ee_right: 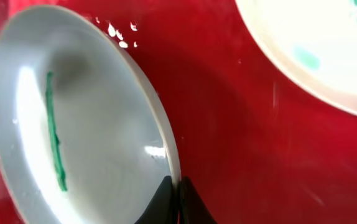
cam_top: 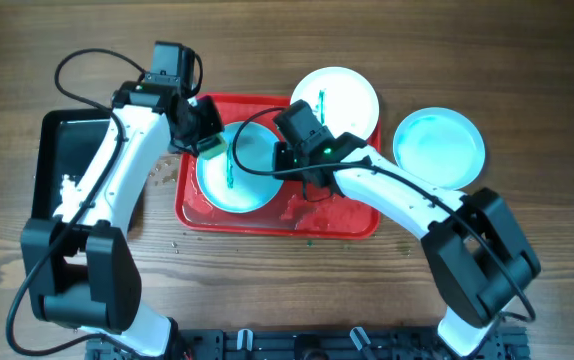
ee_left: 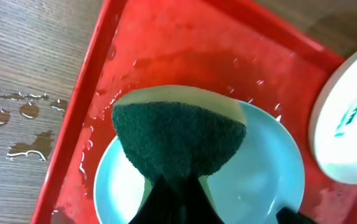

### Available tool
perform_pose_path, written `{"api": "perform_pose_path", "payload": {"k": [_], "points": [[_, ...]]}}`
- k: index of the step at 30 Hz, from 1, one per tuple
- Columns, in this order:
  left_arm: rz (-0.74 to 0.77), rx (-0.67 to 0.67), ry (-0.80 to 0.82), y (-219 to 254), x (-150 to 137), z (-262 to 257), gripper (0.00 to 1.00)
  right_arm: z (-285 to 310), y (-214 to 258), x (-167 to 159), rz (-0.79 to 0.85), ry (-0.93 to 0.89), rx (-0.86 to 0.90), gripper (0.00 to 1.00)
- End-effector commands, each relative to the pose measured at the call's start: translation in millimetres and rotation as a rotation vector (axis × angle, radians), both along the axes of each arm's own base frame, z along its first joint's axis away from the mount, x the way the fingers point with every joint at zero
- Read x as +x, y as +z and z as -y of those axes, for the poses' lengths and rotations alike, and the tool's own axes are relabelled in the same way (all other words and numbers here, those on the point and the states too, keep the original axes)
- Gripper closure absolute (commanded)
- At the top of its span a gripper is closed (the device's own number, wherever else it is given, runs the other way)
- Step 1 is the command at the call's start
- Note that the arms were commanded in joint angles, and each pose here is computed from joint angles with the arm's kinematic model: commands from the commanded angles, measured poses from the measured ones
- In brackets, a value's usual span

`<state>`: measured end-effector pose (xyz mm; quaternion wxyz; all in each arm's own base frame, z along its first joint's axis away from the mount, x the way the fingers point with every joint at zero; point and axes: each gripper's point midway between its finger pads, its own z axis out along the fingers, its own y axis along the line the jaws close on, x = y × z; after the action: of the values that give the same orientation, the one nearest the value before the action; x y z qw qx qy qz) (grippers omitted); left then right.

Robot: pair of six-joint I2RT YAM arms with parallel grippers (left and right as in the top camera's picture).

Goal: Clean dirty plates on tray and stack at the side
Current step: 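Grasp the left white plate's rim with the right gripper and tilt it, then scrub the held plate with the sponge in the left gripper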

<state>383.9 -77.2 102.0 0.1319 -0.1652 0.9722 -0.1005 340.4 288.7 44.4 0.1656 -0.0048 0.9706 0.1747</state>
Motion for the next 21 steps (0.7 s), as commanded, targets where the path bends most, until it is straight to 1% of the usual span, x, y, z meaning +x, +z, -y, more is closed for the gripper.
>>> {"api": "perform_pose_path", "payload": {"k": [1,4,6,7,10,12,13,15,17,19,21], "points": [[-0.003,0.032,-0.105,-7,-3,1,0.96,-15,-13,4,-0.046,0.098,0.031,0.96],[0.011,0.054,-0.184,-10,-3,1,0.96,-24,-27,1,-0.113,0.155,0.044,0.96],[0.024,0.072,-0.268,-19,-2,3,0.96,-26,-28,1,-0.122,0.157,0.057,0.96],[0.007,0.077,-0.286,-30,-5,2,0.96,-27,-27,2,-0.123,0.15,0.061,0.96],[-0.107,0.079,-0.295,-71,-16,1,0.96,-28,-27,3,-0.118,0.149,0.064,0.96],[-0.161,0.045,-0.303,-89,-23,6,0.96,-27,-27,2,-0.119,0.149,0.064,0.96],[-0.19,0.013,-0.309,-95,-28,10,0.96,-28,-27,2,-0.122,0.152,0.067,0.96],[-0.244,0.009,-0.334,-104,-39,10,0.96,-28,-27,1,-0.123,0.156,0.068,0.96],[-0.3,0.002,-0.406,-105,-56,10,0.96,-29,-27,2,-0.12,0.154,0.071,0.96],[-0.345,-0.121,-0.541,-97,-79,27,0.96,-29,-26,3,-0.118,0.154,0.073,0.96],[-0.345,-0.25,-0.653,-87,-94,45,0.96,-30,-26,3,-0.115,0.155,0.078,0.96]]}}
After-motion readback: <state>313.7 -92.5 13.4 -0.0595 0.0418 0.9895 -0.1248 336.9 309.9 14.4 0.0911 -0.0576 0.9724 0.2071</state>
